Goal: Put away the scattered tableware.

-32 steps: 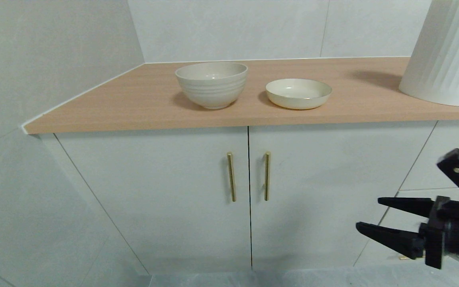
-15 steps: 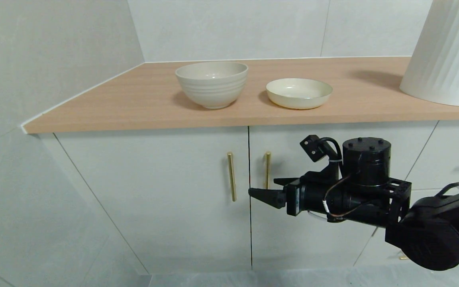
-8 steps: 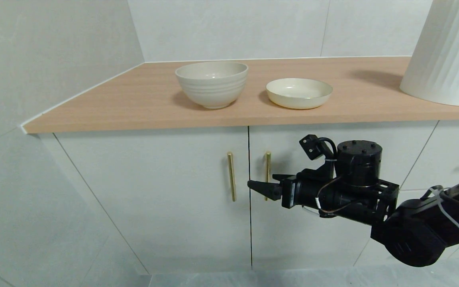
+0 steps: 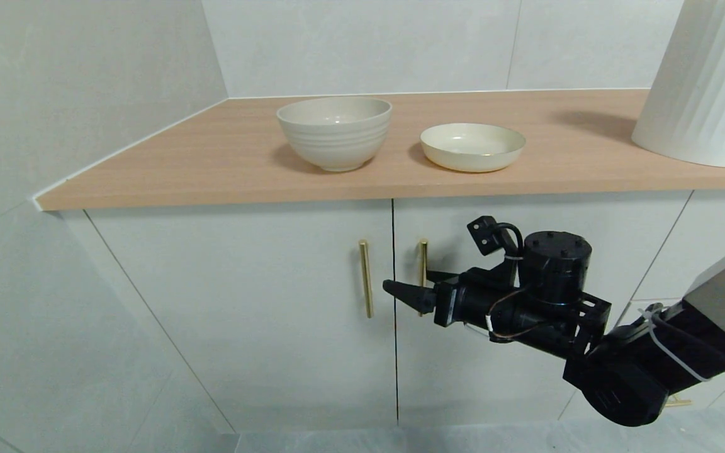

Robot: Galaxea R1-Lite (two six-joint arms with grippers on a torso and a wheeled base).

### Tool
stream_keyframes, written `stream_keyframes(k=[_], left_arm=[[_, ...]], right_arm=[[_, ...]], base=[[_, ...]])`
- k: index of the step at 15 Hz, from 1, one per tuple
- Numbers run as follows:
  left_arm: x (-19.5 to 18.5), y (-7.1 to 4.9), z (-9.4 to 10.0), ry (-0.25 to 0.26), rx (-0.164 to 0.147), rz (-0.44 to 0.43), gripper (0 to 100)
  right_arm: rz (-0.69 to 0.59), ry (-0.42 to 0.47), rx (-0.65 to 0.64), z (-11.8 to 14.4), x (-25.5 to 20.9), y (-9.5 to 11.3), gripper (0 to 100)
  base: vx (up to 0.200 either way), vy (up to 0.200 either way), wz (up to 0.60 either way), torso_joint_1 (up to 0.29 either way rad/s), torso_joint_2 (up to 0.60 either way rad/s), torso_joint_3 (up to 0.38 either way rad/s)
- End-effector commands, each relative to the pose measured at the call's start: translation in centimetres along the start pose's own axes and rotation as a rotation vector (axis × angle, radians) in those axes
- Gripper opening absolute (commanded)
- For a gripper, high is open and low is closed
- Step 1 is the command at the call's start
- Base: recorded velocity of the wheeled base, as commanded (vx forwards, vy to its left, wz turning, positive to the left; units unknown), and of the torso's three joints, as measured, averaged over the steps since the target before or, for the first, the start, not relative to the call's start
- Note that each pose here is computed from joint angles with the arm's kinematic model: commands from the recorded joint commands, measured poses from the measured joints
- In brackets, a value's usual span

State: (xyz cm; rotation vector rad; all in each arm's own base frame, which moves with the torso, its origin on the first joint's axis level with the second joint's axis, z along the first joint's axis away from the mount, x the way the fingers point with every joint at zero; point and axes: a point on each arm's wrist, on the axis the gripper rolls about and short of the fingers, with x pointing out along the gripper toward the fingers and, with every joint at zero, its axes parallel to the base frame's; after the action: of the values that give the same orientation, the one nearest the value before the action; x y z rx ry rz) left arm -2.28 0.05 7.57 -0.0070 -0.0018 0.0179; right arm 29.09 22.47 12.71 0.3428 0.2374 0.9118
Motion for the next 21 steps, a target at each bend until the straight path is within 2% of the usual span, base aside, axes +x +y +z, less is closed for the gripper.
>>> stream_keyframes(k=[1, 8, 13, 16, 21], left_arm=[[0.0, 0.0, 0.0, -0.001, 0.001, 0.001, 100], [0.0, 0.0, 0.0, 0.000, 0.001, 0.001, 100], [0.0, 0.0, 0.0, -0.001, 0.001, 0.001, 100], [0.0, 0.0, 0.0, -0.001, -0.001, 0.001, 100], [0.0, 0.0, 0.0, 0.000, -0.001, 0.001, 100]], right_arm=[[0.016, -0.009, 0.034, 0.0, 0.0, 0.2, 100], [0.055, 0.009, 0.044, -0.2, -0.3, 1.0, 100], [0.162, 0.048, 0.103, 0.6, -2.0, 2.1, 100], [0.167, 0.050, 0.102, 0.7, -2.4, 2.3, 100], [0.253, 0.097, 0.105, 1.1, -6.3, 3.8, 100]], base=[[0.000, 0.000, 0.00, 0.000, 0.00, 0.000], [0.000, 0.000, 0.00, 0.000, 0.00, 0.000], [0.000, 0.000, 0.00, 0.000, 0.00, 0.000], [0.000, 0.000, 0.00, 0.000, 0.00, 0.000], [0.000, 0.000, 0.00, 0.000, 0.00, 0.000]])
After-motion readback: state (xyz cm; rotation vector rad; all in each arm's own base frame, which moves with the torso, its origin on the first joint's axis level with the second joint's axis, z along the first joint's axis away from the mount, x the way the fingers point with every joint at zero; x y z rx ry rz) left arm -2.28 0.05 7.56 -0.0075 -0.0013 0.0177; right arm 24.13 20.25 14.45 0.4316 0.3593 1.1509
